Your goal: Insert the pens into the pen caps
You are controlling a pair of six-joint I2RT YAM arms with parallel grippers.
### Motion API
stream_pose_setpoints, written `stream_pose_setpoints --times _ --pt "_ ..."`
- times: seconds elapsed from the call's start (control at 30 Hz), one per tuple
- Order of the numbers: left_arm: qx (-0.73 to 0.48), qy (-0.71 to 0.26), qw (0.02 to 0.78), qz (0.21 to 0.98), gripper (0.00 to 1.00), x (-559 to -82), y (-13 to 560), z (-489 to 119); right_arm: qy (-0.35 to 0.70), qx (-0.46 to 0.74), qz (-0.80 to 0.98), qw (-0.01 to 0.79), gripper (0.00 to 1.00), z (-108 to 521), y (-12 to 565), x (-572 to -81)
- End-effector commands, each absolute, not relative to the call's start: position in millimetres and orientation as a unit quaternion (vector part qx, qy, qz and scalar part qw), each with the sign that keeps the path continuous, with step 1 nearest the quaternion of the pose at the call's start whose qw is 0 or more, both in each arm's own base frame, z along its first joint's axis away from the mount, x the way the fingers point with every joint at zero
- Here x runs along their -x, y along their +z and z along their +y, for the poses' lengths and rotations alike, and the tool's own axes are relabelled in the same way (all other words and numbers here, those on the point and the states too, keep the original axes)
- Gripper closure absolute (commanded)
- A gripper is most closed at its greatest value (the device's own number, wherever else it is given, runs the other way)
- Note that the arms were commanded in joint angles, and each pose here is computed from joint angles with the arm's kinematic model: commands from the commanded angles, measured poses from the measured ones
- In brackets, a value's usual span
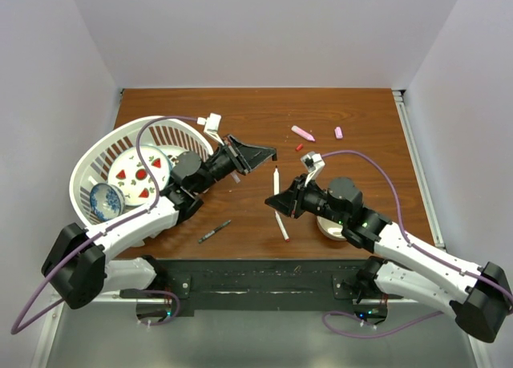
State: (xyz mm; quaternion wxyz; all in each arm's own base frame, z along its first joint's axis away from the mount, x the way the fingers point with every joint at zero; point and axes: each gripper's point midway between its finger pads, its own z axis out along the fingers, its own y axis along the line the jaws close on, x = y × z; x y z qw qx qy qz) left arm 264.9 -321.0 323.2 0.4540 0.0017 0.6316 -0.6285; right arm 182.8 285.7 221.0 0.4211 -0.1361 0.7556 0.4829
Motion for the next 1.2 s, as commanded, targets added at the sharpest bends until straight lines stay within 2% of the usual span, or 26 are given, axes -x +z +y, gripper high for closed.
stream_pose_setpoints --times 0.0,1.17 --pt "-0.011 -0.637 0.471 0.61 1.0 -262.9 332.8 -319.1 0.501 0.137 0.74 0.428 1.0 291.4 233.3 -182.8" --pt "-0.025 -0.628 0.454 0.631 1.0 -256.6 309.6 -327.0 0.486 0.132 0.745 0.438 1.0 290.5 244.1 -190.3"
